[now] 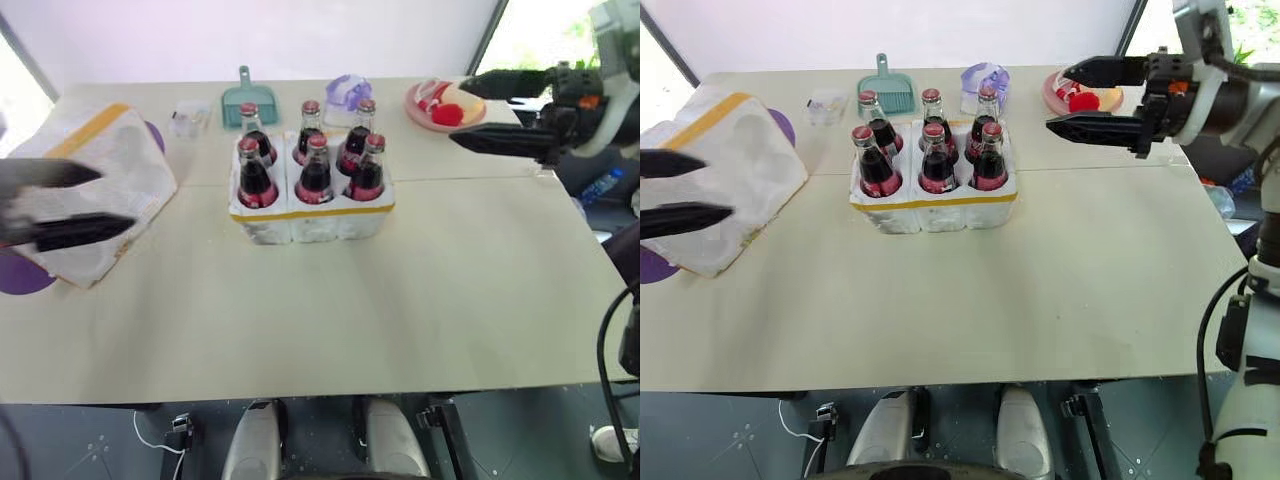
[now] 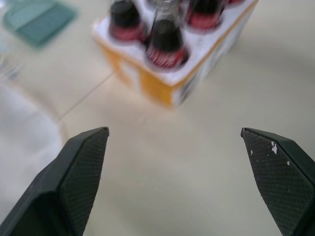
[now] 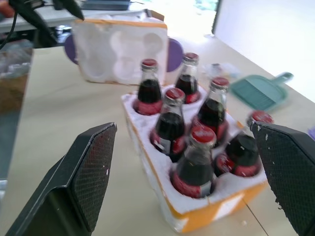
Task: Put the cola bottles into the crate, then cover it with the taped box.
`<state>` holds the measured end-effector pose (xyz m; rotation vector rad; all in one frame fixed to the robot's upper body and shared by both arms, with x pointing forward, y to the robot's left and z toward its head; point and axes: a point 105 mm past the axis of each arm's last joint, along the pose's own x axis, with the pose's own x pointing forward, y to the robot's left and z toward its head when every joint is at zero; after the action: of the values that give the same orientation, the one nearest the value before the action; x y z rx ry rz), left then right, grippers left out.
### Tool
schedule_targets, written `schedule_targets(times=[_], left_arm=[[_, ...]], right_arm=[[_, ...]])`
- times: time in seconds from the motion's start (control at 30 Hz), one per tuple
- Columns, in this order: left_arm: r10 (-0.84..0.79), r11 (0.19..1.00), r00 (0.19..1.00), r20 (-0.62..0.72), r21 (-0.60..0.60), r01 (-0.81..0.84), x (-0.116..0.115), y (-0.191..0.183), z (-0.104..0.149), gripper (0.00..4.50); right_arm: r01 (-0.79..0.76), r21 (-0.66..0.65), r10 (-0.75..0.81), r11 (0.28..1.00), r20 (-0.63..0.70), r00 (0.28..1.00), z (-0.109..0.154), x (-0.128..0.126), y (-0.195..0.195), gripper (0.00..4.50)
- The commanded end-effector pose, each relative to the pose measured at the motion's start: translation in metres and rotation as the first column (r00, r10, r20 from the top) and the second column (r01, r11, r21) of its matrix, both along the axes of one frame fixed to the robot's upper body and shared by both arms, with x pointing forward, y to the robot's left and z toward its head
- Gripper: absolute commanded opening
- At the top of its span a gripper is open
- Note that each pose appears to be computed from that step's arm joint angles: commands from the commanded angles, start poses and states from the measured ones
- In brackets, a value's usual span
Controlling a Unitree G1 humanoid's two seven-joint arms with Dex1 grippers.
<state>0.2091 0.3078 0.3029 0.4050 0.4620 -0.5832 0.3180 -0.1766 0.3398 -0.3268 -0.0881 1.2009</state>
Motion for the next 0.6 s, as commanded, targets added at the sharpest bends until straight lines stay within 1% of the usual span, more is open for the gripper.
schedule_targets(times=[0.03,0.1,0.17,0.2,0.23,0.37,0.5,0.6], left_arm=[[0.145,0.987,0.989,0.0,0.066,-0.145,-0.039,0.04,0.017,4.5],[0.215,0.973,0.976,-0.025,0.09,-0.212,-0.054,0.056,0.016,4.5],[0.311,0.939,0.949,-0.059,0.171,-0.298,-0.067,0.085,0.011,4.5],[0.343,0.925,0.936,-0.072,0.196,-0.324,-0.071,0.098,0.009,4.5],[0.368,0.917,0.926,-0.085,0.198,-0.346,-0.071,0.107,0.009,4.5],[0.356,0.928,0.924,-0.139,0.173,-0.331,-0.057,0.122,0.001,4.5],[0.343,0.935,0.921,-0.184,0.156,-0.317,-0.034,0.132,-0.018,4.5],[0.33,0.942,0.918,-0.219,0.148,-0.303,-0.022,0.134,-0.034,4.5]], right_arm=[[-0.015,-0.011,0.015,1.0,0.034,0.999,0.002,0.004,0.002,4.45],[-0.027,-0.009,0.027,1.0,0.031,0.999,-0.001,0.006,0.004,4.45],[-0.044,0.003,0.044,0.999,0.035,0.998,0.0,0.007,0.007,4.45],[-0.06,0.015,0.059,0.998,0.04,0.997,0.002,0.007,0.01,4.45],[-0.075,0.026,0.073,0.997,0.044,0.996,0.004,0.007,0.013,4.45],[-0.137,0.021,0.135,0.99,0.068,0.989,0.013,-0.002,0.021,4.45],[-0.213,0.013,0.211,0.977,0.088,0.973,0.027,-0.018,0.027,4.45],[-0.21,0.01,0.208,0.978,0.098,0.973,0.033,-0.021,0.029,4.45]])
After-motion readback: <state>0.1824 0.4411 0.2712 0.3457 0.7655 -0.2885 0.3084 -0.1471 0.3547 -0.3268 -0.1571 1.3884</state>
